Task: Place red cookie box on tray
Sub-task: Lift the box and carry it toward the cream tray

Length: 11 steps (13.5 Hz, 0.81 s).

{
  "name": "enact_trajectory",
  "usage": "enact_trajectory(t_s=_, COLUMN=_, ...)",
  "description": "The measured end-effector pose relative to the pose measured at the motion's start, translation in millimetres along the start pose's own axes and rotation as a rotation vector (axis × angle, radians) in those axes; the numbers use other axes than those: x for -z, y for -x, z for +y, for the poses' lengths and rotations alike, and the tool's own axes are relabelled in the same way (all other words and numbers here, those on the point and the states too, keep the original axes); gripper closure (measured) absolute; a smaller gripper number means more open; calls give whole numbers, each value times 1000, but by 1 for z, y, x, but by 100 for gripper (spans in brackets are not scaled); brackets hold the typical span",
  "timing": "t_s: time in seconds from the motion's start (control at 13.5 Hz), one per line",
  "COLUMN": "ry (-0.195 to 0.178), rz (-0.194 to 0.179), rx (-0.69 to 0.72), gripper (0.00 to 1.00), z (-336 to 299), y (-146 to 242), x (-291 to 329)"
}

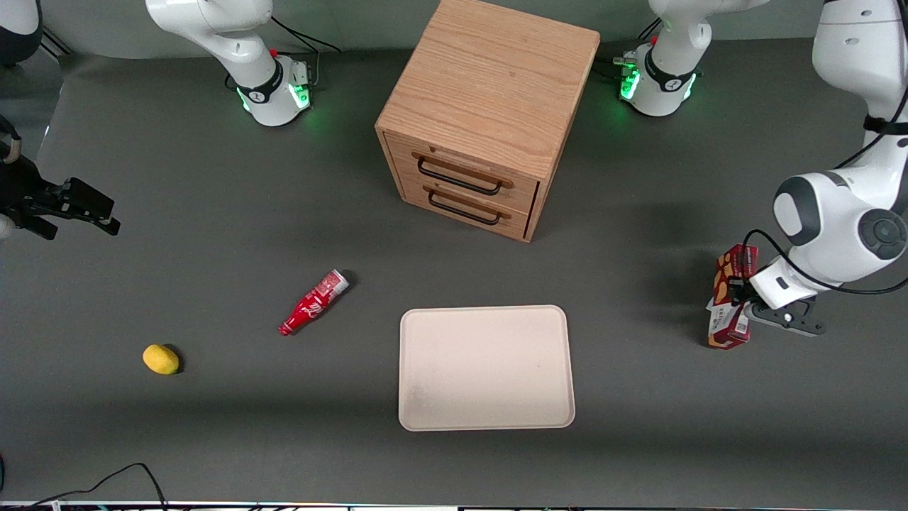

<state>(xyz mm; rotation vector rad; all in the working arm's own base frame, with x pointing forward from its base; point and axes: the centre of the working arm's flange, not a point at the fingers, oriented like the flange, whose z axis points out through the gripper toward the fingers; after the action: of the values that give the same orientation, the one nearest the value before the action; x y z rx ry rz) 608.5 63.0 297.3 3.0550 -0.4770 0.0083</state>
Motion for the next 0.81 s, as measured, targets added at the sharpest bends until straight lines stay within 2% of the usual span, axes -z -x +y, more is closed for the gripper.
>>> enact_trajectory(t_s=0.15, ry=45, rz=-67, rx=19, gripper=92, z=2, y=-14, x=78)
enact_trajectory(t_s=0.3, ry=66, rz=-102, rx=45, gripper=92, z=12, y=-22, x=157)
enact_trajectory(t_s=0.37, ry=68, rz=-104, rx=52, gripper=92, z=21, y=-25, x=189)
enact_trajectory(t_s=0.52, ry=57, rz=-85, rx=71, gripper=92, z=50, y=-37, x=235)
enact_trajectory(t_s=0.66, ry=46, rz=-66, rx=99, gripper=92, z=97, y=-54, x=255)
enact_trajectory(t_s=0.81, ry=39, rz=-64, rx=143, gripper=92, z=159, y=-74, x=255)
